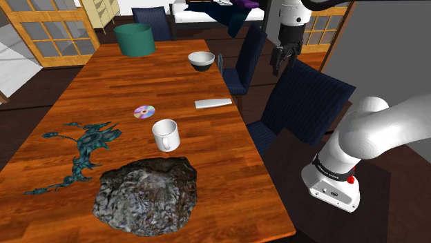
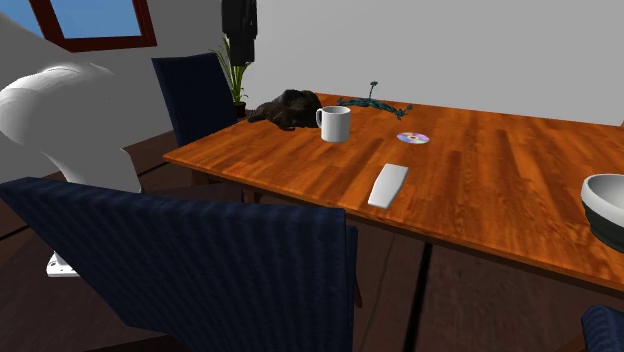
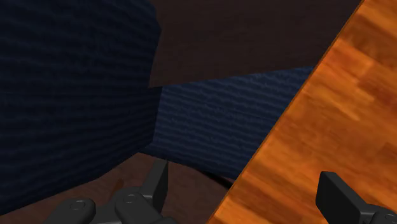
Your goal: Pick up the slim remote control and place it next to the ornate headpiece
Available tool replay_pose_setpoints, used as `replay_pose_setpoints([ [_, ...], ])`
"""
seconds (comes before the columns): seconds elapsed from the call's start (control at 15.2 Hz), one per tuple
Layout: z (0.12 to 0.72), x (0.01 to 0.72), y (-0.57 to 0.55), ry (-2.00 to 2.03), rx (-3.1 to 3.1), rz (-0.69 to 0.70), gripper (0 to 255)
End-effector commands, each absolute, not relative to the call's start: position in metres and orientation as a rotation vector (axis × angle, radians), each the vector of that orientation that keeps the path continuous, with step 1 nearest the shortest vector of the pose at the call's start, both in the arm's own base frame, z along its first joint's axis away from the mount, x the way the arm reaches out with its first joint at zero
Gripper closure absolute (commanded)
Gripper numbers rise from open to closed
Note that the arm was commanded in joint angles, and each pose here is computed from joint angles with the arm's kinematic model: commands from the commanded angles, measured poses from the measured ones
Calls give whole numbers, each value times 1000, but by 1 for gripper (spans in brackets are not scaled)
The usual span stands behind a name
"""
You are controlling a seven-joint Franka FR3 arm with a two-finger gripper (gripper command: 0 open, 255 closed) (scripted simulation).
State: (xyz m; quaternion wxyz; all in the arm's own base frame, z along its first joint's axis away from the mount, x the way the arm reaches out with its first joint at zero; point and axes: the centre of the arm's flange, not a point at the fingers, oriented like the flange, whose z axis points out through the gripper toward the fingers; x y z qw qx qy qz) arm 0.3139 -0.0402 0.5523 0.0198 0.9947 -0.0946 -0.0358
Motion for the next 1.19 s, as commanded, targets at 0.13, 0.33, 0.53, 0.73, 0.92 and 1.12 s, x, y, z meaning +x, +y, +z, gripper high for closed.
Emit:
replay_pose_setpoints([
  [0.13, 536, 331, -50, -189, 3097, -105, 0],
  [0.33, 512, 359, -62, -33, 3108, -95, 0],
  [0.53, 488, 387, -71, 125, 3110, -84, 0],
  [0.73, 463, 417, -78, 282, 3105, -74, 0],
  [0.92, 439, 447, -81, 439, 3092, -63, 0],
  [1.12, 415, 478, -80, 596, 3070, -52, 0],
])
